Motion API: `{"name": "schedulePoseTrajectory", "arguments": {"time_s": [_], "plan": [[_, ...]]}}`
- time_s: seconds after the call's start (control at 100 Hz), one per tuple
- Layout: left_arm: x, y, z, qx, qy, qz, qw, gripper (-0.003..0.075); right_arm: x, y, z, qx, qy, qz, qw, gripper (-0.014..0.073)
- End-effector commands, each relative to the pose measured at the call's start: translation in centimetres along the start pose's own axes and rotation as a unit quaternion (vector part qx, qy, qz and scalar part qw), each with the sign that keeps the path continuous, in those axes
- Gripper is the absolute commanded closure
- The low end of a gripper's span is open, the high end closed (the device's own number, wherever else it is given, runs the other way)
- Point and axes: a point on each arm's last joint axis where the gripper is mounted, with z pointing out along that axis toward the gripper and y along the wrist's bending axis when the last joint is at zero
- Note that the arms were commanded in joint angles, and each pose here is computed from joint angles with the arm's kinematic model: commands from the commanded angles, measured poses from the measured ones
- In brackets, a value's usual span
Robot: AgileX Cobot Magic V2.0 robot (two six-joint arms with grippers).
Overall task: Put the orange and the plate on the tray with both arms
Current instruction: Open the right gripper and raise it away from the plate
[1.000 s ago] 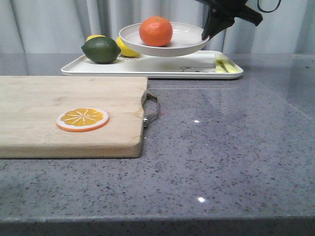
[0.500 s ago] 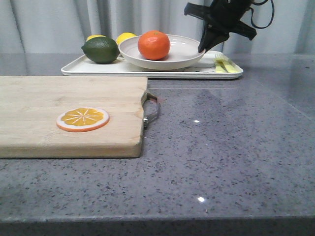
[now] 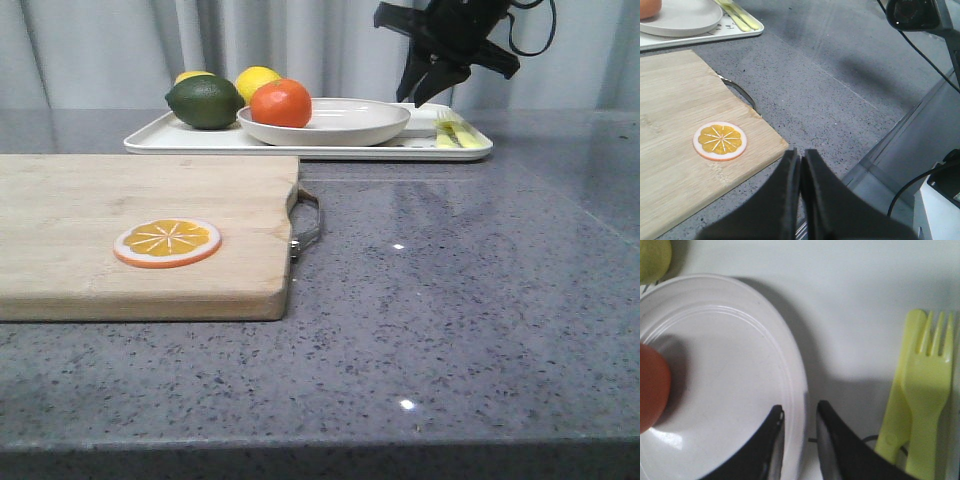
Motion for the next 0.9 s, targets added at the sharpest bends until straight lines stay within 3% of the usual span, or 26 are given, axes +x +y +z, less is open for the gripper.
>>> {"name": "schedulePoseTrajectory", "arguments": {"time_s": [0.0, 0.14, 0.38, 0.69, 0.89], "plan": [[-1.3, -0.5, -0.3, 0.014, -0.044, -0.009, 0.999, 0.0741, -2.6, 2.2, -5.8, -0.027, -0.08, -0.016, 0.996, 0.0396], [-1.3, -0.5, -0.3, 0.014, -0.044, -0.009, 0.999, 0.0741, -2.8, 2.5, -7.8, -0.01, -0.081, -0.031, 0.996, 0.0428], [-1.3, -0.5, -0.3, 0.014, -0.044, -0.009, 0.999, 0.0741, -2.5, 2.8, -11.2, 0.042, -0.057, -0.059, 0.996, 0.0667], [-1.6, -0.4, -0.3, 0.011, -0.059, -0.003, 0.998, 0.0741, -1.6, 4.6, -14.4, 0.057, -0.031, -0.085, 0.994, 0.0662], [-1.5, -0.4, -0.3, 0.011, -0.055, -0.003, 0.998, 0.0741, -1.1, 6.7, -17.4, 0.061, -0.047, -0.107, 0.991, 0.0662]]}}
